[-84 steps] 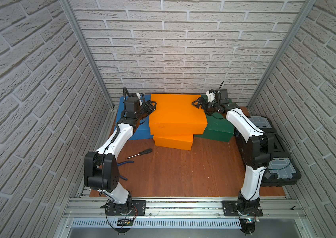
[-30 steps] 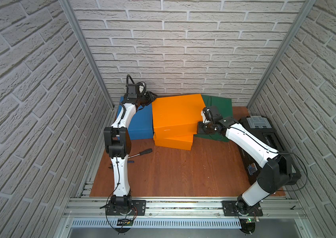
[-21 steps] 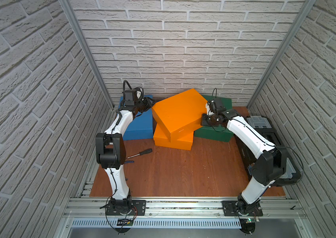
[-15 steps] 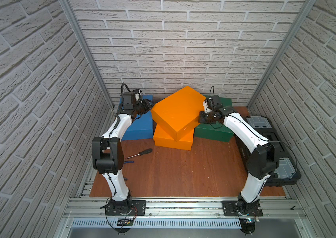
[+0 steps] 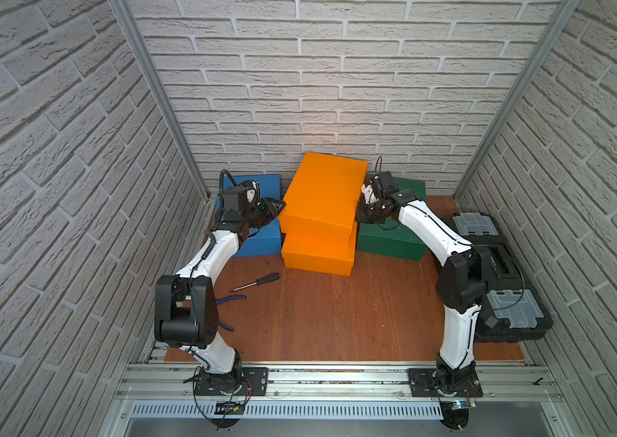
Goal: Stack the shoeboxes
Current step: Adjust the shoebox.
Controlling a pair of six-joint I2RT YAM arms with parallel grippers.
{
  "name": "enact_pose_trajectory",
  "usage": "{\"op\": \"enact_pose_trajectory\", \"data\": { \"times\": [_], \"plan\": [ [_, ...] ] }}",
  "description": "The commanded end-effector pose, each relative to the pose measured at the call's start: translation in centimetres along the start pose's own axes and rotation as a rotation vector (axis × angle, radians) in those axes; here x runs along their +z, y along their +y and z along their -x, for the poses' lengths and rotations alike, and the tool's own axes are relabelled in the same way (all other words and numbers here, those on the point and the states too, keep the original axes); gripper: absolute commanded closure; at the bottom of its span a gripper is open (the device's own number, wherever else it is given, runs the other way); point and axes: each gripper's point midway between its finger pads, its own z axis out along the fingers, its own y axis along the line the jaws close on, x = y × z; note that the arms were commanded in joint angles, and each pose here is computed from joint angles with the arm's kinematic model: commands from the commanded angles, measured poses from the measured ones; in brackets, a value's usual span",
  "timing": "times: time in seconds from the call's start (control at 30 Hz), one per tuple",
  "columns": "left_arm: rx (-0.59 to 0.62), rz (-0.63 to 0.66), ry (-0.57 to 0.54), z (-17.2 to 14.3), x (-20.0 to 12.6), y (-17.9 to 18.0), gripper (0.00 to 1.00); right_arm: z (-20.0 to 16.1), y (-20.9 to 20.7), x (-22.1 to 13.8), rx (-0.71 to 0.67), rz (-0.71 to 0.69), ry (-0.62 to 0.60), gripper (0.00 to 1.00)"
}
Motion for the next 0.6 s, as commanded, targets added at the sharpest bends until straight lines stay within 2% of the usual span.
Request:
{"op": "enact_pose_trajectory", "data": {
  "times": [0.0, 0.57],
  "plan": [
    [0.025, -0.056, 0.027, -1.6, -0.4, -2.4, 0.64, 0.6, 2.0, -2.0, -0.006, 0.084, -0.050, 0.97],
    [0.028, -0.031, 0.062, -5.4, -3.1, -2.8, 0.64, -2.5, 2.6, -4.4, 0.030, 0.153, -0.058, 0.97]
  ]
}}
